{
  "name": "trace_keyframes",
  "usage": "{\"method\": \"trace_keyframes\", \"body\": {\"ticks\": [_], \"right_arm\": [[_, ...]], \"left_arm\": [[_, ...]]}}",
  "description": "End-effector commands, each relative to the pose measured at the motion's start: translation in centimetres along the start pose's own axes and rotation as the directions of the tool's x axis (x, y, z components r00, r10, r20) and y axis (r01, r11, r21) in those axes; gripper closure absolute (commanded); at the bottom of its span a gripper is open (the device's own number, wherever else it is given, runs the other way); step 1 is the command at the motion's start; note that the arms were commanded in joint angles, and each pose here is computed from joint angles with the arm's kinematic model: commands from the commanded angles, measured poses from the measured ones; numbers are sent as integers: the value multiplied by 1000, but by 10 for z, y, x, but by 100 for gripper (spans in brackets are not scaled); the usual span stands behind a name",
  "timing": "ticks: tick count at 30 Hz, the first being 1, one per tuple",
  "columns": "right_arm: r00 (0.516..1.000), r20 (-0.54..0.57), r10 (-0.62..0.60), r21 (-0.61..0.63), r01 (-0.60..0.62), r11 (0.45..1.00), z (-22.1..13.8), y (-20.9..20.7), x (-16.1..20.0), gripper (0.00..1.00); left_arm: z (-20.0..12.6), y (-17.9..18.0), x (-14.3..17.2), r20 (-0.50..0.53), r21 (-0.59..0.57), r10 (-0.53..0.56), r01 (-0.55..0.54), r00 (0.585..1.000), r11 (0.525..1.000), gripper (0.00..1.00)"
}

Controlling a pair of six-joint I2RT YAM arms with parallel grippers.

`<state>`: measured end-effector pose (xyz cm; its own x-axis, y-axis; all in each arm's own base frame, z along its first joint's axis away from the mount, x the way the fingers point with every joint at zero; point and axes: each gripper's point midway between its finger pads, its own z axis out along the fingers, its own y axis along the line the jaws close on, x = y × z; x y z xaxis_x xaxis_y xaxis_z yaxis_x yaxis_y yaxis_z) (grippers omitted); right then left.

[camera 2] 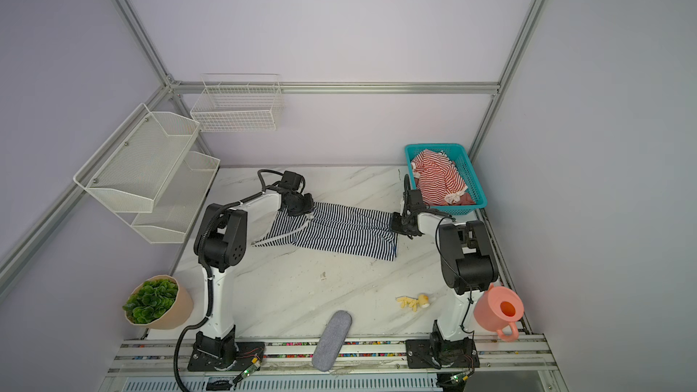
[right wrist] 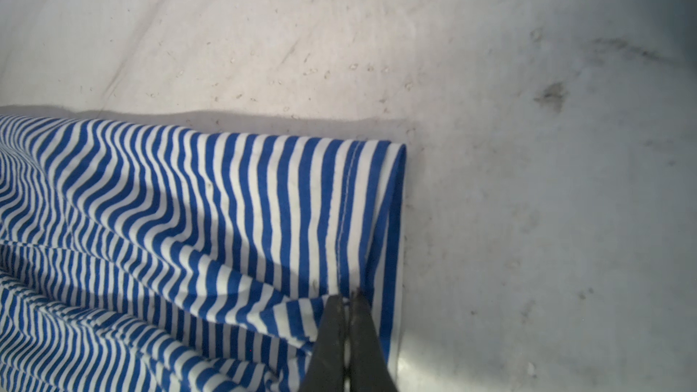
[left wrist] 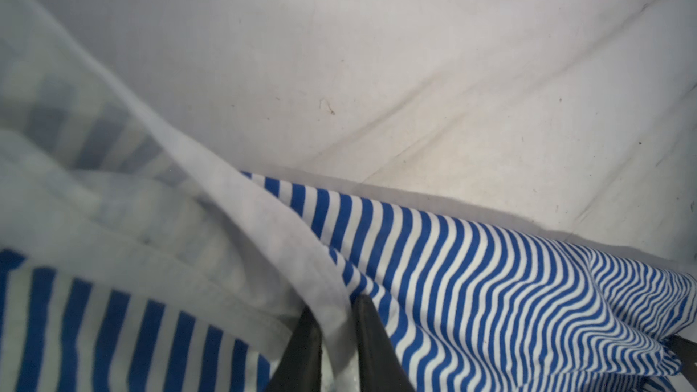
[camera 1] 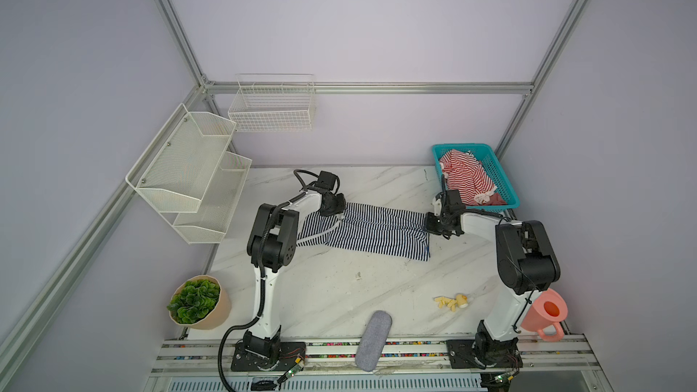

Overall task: Fold and stack tank tops
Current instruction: Smooth out the tank top at the center of the table.

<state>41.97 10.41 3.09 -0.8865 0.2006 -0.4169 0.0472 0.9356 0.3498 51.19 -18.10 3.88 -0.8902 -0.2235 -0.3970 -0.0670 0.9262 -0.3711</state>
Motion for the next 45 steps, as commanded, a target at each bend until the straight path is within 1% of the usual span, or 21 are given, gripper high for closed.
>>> {"method": "trace_keyframes", "body": {"ticks": [1,7,20,23,26,32,36,37,40,43,45], "right_arm": [[1000,-22,-4,15,5,1000,7,-6,7,100],[1000,-29,-2,19,3,1000,9,-8,10,100],[999,-35,-1,36,3,999,6,-12,16,100],[999,-37,-2,41,3,999,6,-13,18,100],[999,-43,0,42,2,999,7,-15,21,100],[999,-49,2,46,0,999,8,-16,23,100],[999,-52,2,47,0,999,8,-16,24,100],[999,-51,3,47,-1,999,8,-16,23,100],[999,-48,2,46,0,999,4,-14,21,99],[1000,-16,-4,36,5,999,-9,-8,10,84],[1000,10,-13,32,12,999,-19,-3,2,78]], "left_arm": [[-11,-8,-21,54,21,1,-3,999,1000,83],[-18,-7,-21,63,14,3,-4,998,1000,91],[-38,-2,-16,83,-11,7,-6,997,1000,96],[-39,2,-12,82,-20,5,-4,997,1000,99],[-37,5,-5,69,-26,4,-2,998,1000,99],[-33,14,14,28,-32,-19,19,999,999,90],[-33,18,23,21,-33,-30,31,999,999,77],[-34,20,22,25,-38,-33,34,999,999,71],[-45,18,13,58,-43,-32,35,998,998,60],[-68,10,-5,120,-36,-26,30,992,999,54],[-85,2,-18,161,-25,-20,24,987,999,52]]}}
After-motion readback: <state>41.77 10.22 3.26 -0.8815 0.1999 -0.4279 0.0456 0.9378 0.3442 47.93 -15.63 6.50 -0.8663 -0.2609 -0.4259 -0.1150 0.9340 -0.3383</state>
